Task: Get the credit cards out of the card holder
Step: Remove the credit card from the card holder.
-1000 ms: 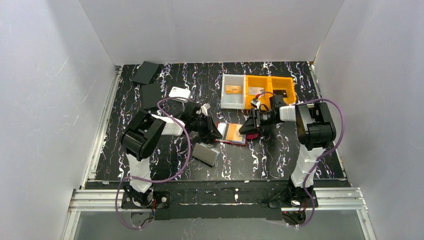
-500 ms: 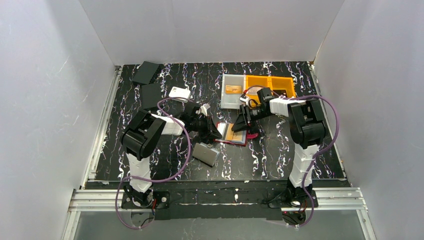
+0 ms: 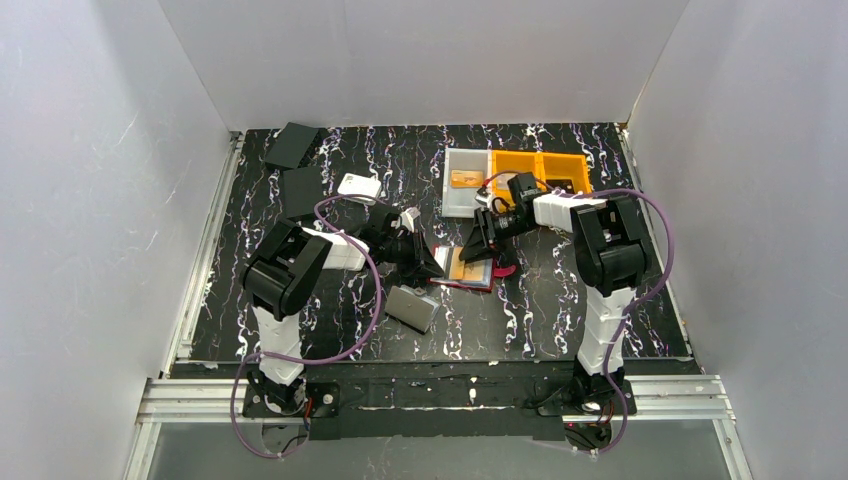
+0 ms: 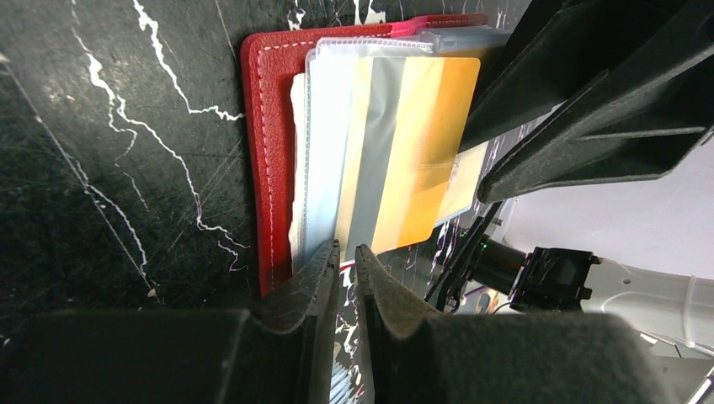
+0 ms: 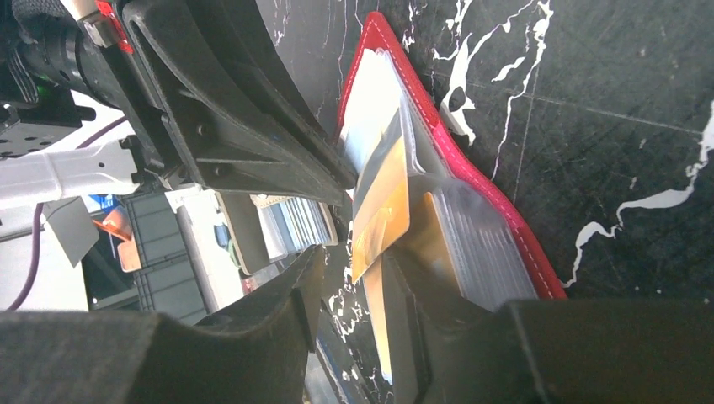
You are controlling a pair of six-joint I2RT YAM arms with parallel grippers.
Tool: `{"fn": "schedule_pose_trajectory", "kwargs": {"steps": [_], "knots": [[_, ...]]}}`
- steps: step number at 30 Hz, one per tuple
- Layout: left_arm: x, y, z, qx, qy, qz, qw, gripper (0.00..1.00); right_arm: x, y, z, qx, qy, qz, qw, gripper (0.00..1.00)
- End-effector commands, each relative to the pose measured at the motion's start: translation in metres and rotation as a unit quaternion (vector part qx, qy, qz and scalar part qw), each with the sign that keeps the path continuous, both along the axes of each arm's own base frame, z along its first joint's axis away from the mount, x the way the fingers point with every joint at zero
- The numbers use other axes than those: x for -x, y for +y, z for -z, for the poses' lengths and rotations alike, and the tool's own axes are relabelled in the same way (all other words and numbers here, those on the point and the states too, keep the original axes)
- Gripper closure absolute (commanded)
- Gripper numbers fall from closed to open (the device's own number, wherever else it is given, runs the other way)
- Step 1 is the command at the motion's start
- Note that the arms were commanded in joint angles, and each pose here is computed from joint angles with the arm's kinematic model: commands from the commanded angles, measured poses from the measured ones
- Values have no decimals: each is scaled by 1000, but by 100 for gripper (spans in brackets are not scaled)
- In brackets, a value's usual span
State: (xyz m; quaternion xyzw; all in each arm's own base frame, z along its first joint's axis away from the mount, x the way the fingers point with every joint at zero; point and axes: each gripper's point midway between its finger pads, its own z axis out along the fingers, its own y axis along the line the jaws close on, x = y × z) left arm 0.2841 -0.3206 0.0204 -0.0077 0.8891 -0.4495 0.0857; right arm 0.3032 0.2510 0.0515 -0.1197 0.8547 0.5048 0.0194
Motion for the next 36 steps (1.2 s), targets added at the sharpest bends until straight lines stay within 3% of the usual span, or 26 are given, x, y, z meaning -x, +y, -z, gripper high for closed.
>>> {"fn": "schedule_pose_trajectory", "kwargs": {"steps": [1, 4, 8, 12, 16, 28, 36], "knots": [[16, 16, 29, -43, 37, -1, 998, 87, -26, -14, 31, 92, -52, 35, 994, 58], [16, 15, 28, -40, 37, -2, 999, 86, -27, -15, 35, 96, -48, 41, 993, 62], [14, 13, 25, -35, 35, -5, 999, 83, -26, -16, 41, 99, -44, 47, 993, 86], [13, 13, 20, -31, 33, -9, 999, 77, -26, -14, 39, 86, -41, 55, 994, 99], [9, 16, 15, -20, 35, -21, 999, 72, -29, -23, 28, 74, -56, 73, 993, 99], [-5, 30, -2, 15, 21, -49, 998, 72, -14, -45, -12, 71, -115, 52, 989, 99], [-13, 30, -56, 48, -73, -40, 995, 71, -19, -57, -47, 81, -199, 7, 977, 99]]}}
